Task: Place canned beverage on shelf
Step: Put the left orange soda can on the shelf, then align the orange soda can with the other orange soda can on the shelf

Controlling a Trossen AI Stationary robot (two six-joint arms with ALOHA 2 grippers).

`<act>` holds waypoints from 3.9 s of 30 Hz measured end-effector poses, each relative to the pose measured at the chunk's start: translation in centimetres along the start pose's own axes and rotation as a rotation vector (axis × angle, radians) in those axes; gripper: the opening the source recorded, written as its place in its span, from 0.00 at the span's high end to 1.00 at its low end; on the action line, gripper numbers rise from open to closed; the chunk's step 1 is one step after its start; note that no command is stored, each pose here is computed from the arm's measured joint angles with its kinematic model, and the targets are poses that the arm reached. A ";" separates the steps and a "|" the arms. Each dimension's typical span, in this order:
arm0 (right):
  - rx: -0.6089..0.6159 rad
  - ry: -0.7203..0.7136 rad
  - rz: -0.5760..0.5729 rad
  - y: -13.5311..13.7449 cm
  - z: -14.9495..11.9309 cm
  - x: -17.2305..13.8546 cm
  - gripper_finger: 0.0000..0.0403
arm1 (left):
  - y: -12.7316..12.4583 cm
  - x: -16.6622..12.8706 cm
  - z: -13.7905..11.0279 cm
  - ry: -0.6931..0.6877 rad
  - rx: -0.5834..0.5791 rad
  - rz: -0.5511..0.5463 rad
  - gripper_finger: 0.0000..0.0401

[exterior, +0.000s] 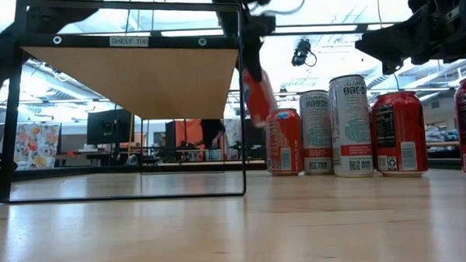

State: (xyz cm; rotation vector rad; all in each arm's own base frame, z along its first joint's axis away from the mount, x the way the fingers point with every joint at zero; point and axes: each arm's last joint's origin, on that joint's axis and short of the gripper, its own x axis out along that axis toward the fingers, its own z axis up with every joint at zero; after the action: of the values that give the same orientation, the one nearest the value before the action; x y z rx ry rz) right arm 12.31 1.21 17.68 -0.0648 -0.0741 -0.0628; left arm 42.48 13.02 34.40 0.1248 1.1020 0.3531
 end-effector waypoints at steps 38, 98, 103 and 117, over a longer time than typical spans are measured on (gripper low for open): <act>0.058 0.051 0.048 0.4 -0.5 0.0 0.68 | 6.1 -11.1 -7.4 0.118 -0.235 -0.023 0.25; 0.021 0.004 0.014 0.0 -0.1 0.0 0.68 | 5.9 -9.2 -12.1 0.257 -0.006 0.205 0.08; 0.021 0.004 0.014 0.0 -0.1 0.0 0.68 | 4.8 -9.6 -11.1 0.189 0.052 0.240 0.08; 0.021 0.004 0.014 0.0 -0.1 0.0 0.68 | 0.2 -9.3 -6.3 -0.198 0.001 0.116 0.08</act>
State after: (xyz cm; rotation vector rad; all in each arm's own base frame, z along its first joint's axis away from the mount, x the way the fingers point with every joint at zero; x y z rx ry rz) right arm 12.35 1.23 17.62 -0.0442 -0.0703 -0.0485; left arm 33.08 9.55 39.55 0.2207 0.9011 0.4340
